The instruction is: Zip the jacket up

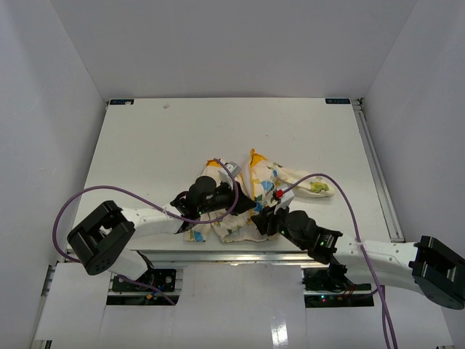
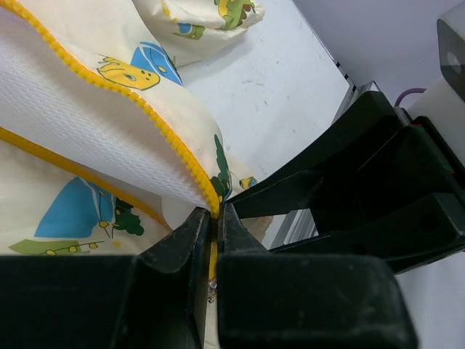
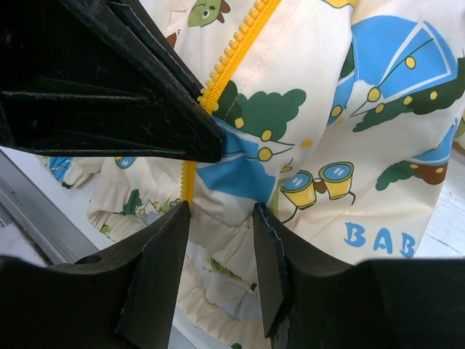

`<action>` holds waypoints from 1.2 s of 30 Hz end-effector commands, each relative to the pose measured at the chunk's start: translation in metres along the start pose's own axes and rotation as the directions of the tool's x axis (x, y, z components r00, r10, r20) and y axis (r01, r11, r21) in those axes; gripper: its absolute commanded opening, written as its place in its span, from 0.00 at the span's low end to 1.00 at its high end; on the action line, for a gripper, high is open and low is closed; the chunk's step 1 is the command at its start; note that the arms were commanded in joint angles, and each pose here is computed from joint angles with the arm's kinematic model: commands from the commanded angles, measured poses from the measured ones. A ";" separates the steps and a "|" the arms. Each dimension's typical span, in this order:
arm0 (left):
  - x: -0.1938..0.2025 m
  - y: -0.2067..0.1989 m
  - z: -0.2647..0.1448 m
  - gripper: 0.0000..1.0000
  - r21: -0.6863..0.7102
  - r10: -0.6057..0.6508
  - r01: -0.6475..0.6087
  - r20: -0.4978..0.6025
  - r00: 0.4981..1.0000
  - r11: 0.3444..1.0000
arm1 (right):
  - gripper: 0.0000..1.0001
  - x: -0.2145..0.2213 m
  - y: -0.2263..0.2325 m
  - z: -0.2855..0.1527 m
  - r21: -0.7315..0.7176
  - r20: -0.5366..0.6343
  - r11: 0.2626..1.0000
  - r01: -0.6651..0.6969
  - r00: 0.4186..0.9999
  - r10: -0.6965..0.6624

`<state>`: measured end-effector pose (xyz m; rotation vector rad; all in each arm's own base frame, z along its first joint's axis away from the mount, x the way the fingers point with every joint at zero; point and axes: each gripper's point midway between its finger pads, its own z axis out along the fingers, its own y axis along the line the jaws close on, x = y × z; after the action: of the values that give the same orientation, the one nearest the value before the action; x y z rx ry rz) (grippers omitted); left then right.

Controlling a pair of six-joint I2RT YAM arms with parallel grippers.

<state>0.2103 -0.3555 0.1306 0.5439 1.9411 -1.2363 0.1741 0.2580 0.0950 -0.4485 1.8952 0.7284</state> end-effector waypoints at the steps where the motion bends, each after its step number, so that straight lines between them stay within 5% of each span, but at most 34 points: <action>1: -0.025 -0.029 -0.004 0.00 0.097 0.020 -0.026 0.059 0.998 0.995 | 0.48 -0.020 0.006 0.003 -0.016 0.082 1.000 -0.008 0.997 0.009; 23: -0.033 -0.034 -0.006 0.00 0.112 0.022 -0.032 0.086 0.996 0.993 | 0.40 0.002 0.008 -0.001 -0.071 0.054 0.997 -0.014 0.998 0.018; 36: -0.035 -0.029 -0.004 0.00 0.078 0.032 -0.039 0.087 0.996 0.996 | 0.08 0.000 0.008 -0.003 -0.082 0.072 0.997 -0.008 0.997 0.014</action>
<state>0.2062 -0.3574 0.1338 0.5500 1.9378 -1.2694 0.1693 0.2618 0.0939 -0.4465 1.8404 0.8024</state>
